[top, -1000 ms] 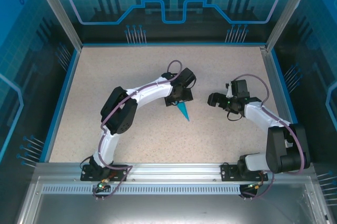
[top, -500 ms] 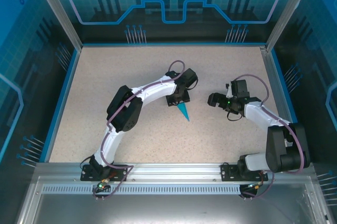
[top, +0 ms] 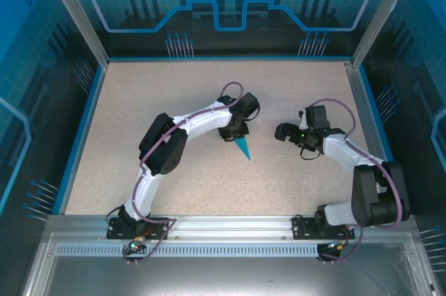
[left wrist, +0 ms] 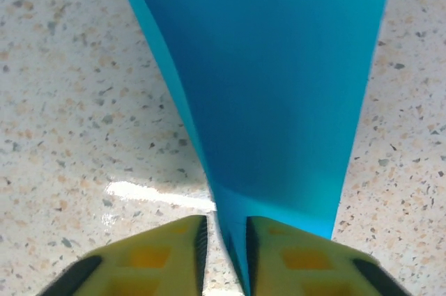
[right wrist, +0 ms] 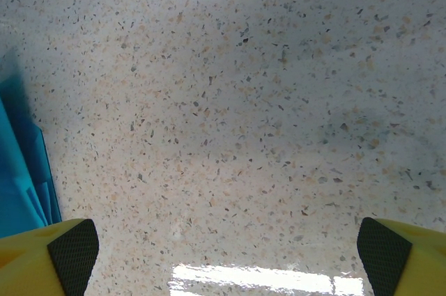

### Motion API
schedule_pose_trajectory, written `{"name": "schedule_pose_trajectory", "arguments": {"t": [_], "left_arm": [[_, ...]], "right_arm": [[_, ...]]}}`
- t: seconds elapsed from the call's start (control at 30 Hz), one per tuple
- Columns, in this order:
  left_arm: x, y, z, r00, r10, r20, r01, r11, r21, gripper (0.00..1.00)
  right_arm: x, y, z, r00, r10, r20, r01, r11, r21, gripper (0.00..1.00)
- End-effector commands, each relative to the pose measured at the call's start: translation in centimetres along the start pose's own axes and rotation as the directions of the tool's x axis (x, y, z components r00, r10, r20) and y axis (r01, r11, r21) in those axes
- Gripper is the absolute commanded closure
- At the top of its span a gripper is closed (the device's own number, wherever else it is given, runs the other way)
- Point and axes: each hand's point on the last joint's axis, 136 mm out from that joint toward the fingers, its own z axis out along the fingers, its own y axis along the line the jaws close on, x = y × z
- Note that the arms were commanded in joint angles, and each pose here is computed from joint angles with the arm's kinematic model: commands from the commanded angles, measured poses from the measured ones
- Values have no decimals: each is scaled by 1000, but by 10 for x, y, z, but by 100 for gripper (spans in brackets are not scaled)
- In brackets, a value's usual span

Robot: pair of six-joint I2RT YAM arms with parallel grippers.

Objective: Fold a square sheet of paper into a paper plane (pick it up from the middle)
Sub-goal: Turn over a paper plane at the center of the table.

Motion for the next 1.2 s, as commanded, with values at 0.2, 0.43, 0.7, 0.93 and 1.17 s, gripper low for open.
{"name": "schedule_pose_trajectory", "arguments": {"t": [0.2,0.43,0.7,0.93,1.17], "left_arm": [[-10,-3,-47,999,-10,53,4,994,113,100],[-9,-34,-93,980,165,112,-194,920,340,100],[-9,-62,-89,961,238,144,-276,757,593,100],[-3,-72,-61,979,199,43,-164,650,742,100],[3,-59,-34,987,160,-10,-97,648,755,100]], "right_arm": [[0,-5,-6,999,44,0,-44,999,4,1],[-4,-2,-9,997,74,25,-74,997,-12,3],[-12,35,-29,997,27,68,-13,981,-193,6],[-3,75,-30,1000,-10,19,15,953,-304,16],[12,122,-8,997,-37,-68,8,927,-375,35]]}}
